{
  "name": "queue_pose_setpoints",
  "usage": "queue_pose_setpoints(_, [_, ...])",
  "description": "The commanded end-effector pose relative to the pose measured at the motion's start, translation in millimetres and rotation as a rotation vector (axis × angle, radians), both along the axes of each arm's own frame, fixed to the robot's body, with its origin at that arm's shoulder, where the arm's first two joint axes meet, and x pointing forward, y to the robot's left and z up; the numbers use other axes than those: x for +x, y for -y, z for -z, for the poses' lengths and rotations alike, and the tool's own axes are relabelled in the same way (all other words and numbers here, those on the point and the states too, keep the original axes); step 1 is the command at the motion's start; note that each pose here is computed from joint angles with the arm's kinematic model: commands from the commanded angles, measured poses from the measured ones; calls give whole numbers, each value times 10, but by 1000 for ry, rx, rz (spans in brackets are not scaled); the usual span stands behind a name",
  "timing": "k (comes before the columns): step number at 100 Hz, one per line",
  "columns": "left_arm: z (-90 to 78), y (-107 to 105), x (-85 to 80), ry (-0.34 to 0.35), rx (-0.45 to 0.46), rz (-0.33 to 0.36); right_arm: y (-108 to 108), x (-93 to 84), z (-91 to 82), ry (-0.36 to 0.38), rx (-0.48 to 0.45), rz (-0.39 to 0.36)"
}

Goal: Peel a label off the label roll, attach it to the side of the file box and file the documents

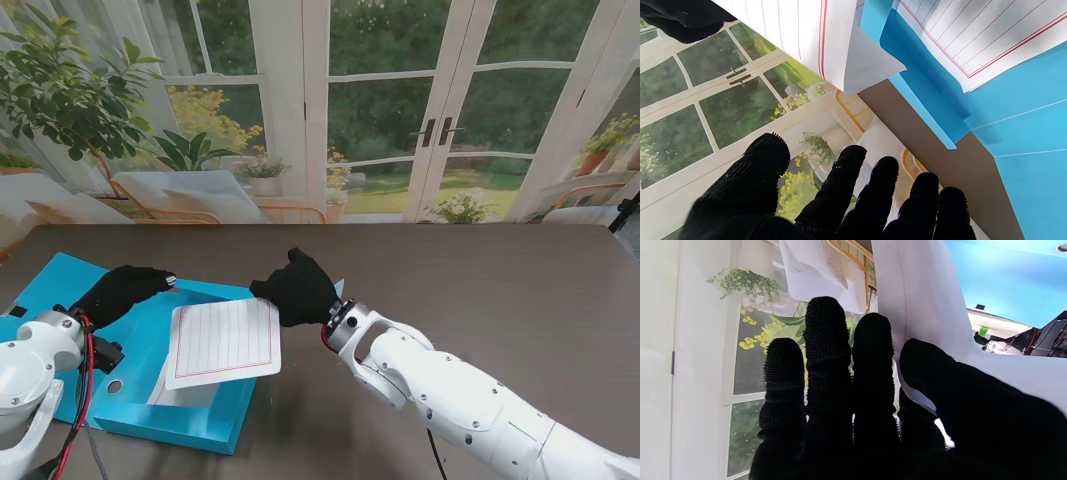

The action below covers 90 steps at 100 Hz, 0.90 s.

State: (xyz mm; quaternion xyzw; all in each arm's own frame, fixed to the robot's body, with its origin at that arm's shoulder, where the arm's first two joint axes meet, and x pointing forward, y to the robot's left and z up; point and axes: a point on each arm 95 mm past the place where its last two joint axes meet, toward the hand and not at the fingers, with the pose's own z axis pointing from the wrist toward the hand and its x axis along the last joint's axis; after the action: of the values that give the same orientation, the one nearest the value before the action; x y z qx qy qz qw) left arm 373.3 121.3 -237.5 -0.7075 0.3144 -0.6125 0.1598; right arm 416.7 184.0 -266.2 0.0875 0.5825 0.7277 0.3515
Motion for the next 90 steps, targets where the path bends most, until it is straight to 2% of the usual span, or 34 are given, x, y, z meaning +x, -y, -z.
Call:
queue_pose_setpoints(1, [91, 31, -71, -44, -14, 7, -22, -28, 50, -18, 7, 8])
queue_pose_setpoints(23, [242, 91, -121, -131, -105, -17, 98, 53, -49, -7, 49, 60])
queue_pose_setpoints(35, [269, 143, -64, -143, -147, -22, 186, 100, -141, 16, 60, 78])
queue_pose_setpoints(49, [273, 234, 34, -153, -238, -23, 296, 133, -215, 35, 59, 92])
queue_pose_setpoints(76, [251, 438, 214, -193, -368, 37, 571, 165, -264, 61, 59, 111])
queue_pose_setpoints(90, [235, 530, 278, -223, -405, 62, 679, 176, -274, 73, 62, 116])
